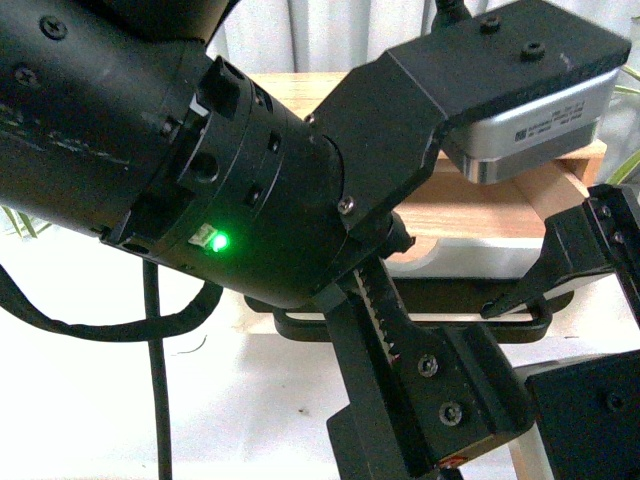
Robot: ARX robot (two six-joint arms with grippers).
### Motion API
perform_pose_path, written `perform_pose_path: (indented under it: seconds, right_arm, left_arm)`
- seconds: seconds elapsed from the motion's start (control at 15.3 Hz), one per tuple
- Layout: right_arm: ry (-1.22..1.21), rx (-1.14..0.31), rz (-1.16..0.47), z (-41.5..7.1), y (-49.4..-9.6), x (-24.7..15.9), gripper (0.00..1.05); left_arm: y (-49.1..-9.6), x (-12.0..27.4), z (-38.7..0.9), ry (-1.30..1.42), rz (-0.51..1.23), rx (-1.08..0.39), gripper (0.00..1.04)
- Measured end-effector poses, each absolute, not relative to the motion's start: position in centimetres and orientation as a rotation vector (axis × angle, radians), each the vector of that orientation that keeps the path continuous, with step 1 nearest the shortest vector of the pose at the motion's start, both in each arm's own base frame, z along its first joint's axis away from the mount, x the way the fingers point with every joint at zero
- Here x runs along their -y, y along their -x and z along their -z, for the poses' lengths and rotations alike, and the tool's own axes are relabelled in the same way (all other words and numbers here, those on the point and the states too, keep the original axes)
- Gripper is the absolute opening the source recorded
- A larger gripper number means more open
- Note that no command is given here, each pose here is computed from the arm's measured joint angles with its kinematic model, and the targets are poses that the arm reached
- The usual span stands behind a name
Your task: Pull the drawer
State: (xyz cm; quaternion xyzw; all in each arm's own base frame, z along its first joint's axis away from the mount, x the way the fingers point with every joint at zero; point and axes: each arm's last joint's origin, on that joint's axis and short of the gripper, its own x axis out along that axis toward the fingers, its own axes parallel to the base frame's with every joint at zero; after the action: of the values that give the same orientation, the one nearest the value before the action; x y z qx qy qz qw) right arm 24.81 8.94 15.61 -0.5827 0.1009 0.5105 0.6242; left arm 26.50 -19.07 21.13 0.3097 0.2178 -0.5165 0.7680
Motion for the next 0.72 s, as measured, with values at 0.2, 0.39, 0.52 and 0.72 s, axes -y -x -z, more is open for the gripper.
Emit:
perform_pose_path:
  seconds: [0.2, 0.39, 0.52, 0.72]
  right_arm:
    - [1.321, -0.222, -1.151, -16.5, -24.7, -8.7, 0.98]
    - [1.277, -0.196, -1.121, -18.2, -24.9, -8.2, 0.98]
    - [1.187, -0.149, -1.093, -20.3, -24.7, -7.5, 0.98]
    - [1.011, -0.030, -1.009, -23.1, -24.6, -6.1, 0.98]
  left_arm:
    - [-25.8, 18.6, -22.1, -0.637, 1.121, -0.446, 0.98]
    - [-25.7, 18.1, -23.1, -0.578, 1.106, -0.399, 0.98]
    - [-25.4, 16.7, -25.5, -0.490, 1.038, -0.288, 0.98]
    - [-25.6, 12.9, -27.2, -0.390, 0.801, -0.189, 0.98]
